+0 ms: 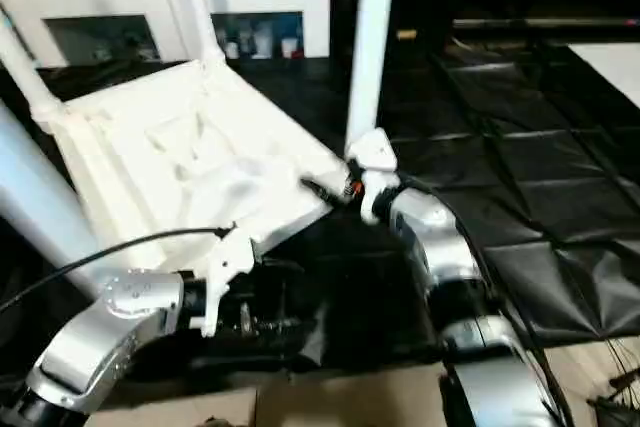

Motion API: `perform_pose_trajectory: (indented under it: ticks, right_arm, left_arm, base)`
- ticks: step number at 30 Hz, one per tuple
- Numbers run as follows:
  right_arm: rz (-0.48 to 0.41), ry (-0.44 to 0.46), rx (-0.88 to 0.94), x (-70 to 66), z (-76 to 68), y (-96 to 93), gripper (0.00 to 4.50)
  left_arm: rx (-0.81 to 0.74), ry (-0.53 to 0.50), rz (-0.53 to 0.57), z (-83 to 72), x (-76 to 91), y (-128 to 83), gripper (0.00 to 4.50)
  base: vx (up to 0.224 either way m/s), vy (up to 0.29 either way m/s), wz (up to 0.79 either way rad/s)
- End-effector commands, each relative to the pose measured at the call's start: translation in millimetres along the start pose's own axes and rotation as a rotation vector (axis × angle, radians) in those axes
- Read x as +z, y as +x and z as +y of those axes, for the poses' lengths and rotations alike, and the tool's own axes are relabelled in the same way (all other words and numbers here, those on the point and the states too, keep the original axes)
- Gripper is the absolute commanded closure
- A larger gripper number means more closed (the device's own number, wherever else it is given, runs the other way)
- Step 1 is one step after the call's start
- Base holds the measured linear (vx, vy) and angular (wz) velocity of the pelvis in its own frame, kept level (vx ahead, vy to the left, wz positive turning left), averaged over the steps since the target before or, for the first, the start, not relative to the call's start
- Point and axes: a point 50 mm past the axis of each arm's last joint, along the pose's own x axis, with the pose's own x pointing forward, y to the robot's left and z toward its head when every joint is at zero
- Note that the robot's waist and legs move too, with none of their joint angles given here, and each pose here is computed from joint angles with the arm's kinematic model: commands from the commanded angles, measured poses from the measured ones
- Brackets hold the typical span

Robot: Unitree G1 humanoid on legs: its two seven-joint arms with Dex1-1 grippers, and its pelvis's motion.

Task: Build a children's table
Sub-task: Rotate leg to tighten

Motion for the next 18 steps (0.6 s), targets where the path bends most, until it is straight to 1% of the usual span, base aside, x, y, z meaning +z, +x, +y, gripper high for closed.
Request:
perform_pose_trajectory:
  ticks: [1,2,3,4,6,7,9,10,13,17,18]
  right_arm:
    - [-0.021,0.046,-0.17,6.0,-24.4,-3.9,0.52]
    - [-0.021,0.046,-0.173,6.1,-24.7,-3.7,0.52]
    - [-0.011,0.041,-0.203,6.5,-28.1,-2.6,0.52]
    - [0.002,0.032,-0.258,7.9,-34.7,-1.6,0.52]
    - [0.005,0.031,-0.288,9.2,-38.2,-1.1,0.52]
    - [0.005,0.059,-0.332,11.2,-43.9,-1.3,0.52]
    - [0.007,0.062,-0.353,12.5,-46.6,-1.4,0.52]
    - [0.008,0.066,-0.389,15.4,-52.2,-2.2,0.52]
    - [0.018,0.049,-0.433,18.6,-59.7,-4.4,0.52]
    - [0.031,0.028,-0.461,19.3,-65.1,-7.3,0.52]
    - [0.032,0.029,-0.469,19.4,-66.6,-8.4,0.52]
  left_arm:
    - [0.019,-0.006,0.009,-1.1,-1.4,-3,0.08]
    - [0.019,-0.006,0.008,-1.1,-1.4,-3,0.08]
    - [0.022,-0.007,0.006,-1.3,-1.5,-4,0.08]
    - [0.027,-0.01,0.0,-1.5,-1.8,-3,0.08]
    - [0.032,-0.013,-0.004,-1.5,-2.1,-3,0.08]
    - [0.032,-0.021,-0.008,-2.3,-3.2,-3,0.08]
    - [0.037,-0.025,-0.009,-2.5,-4.7,-4,0.08]
    - [0.039,-0.033,-0.007,-3.4,-8.8,-8,0.08]
    - [0.045,-0.031,-0.002,-5.5,-13.8,-17,0.08]
    - [0.032,-0.022,0.016,-9.7,-20.0,-29,0.08]
    - [0.022,-0.036,0.029,-11.0,-22.6,-32,0.08]
  base:
    - [0.0,0.0,0.0]
    - [0.0,0.0,0.0]
    - [0.0,0.0,0.0]
    - [0.0,0.0,0.0]
    - [0.0,0.0,0.0]
    - [0.0,0.0,0.0]
    - [0.0,0.0,0.0]
    - [0.0,0.0,0.0]
    - [0.0,0.0,0.0]
    - [0.0,0.0,0.0]
    - [0.0,0.0,0.0]
